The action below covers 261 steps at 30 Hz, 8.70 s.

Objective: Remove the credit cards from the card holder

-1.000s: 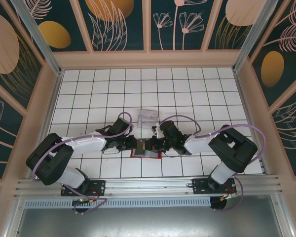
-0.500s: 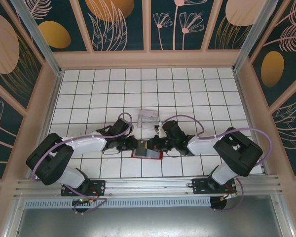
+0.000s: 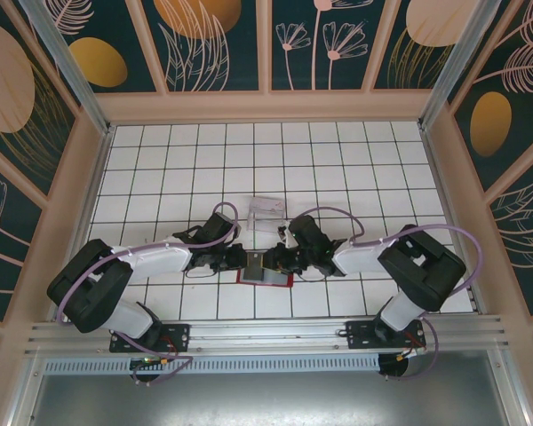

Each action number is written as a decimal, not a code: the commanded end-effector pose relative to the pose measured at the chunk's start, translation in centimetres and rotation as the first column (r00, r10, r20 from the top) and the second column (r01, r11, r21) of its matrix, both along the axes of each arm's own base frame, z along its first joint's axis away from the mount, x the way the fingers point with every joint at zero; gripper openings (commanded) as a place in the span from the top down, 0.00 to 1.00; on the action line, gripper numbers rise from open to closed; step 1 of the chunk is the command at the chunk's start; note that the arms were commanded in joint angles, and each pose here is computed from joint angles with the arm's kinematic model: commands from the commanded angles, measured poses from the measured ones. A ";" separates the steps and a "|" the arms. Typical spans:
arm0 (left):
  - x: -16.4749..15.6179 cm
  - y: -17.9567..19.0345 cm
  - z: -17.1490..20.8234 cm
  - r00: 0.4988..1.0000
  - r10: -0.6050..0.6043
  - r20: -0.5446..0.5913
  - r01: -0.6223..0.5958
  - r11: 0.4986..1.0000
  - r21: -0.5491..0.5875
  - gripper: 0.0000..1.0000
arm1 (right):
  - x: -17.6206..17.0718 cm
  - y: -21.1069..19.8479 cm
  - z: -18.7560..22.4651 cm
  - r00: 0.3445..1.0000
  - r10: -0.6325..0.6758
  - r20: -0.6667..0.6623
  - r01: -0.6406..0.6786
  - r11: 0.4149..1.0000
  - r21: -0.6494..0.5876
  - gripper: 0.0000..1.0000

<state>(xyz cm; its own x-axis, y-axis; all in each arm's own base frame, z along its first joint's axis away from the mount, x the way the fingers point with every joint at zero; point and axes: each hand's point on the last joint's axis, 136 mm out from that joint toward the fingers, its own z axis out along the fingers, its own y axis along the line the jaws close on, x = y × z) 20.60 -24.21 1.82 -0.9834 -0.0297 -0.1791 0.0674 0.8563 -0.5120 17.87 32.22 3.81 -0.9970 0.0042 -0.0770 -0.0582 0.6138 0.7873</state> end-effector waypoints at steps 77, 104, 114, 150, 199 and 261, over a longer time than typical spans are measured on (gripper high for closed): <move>-1.8 2.1 -1.3 0.998 0.017 -0.065 -0.011 0.996 0.093 0.84 | 0.8 -3.6 3.7 0.992 0.035 0.118 -0.016 0.987 -0.161 1.00; -1.0 2.1 0.6 1.000 0.020 0.006 -0.021 0.997 0.074 0.79 | 11.1 -2.8 9.1 0.364 0.852 0.375 -0.504 0.519 -0.691 1.00; -1.0 2.3 0.7 0.999 0.034 0.013 -0.035 0.997 0.071 0.79 | 12.9 -2.1 8.5 0.277 0.913 0.299 -0.576 0.407 -0.709 1.00; -1.6 3.2 0.5 0.998 0.058 0.007 -0.058 0.995 0.079 0.80 | 12.7 -0.9 4.5 0.101 0.977 0.186 -0.659 0.206 -0.724 0.93; -1.7 3.0 0.5 0.998 0.059 0.005 -0.059 0.996 0.073 0.79 | 16.5 -0.5 5.6 0.173 0.959 0.226 -0.330 0.272 -0.904 0.51; 2.6 4.6 2.5 0.979 0.169 0.118 -0.174 0.984 0.037 0.77 | 13.2 1.1 11.0 0.824 0.306 0.477 0.009 0.834 -0.551 0.69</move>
<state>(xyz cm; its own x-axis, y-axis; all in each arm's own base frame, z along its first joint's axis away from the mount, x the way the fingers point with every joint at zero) 21.56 -19.63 3.14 -0.9568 -0.1611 -0.2422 -0.0352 0.8907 -0.4532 32.68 32.98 15.61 -0.5900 -0.5484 -0.5925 -0.6768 0.7361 -0.0074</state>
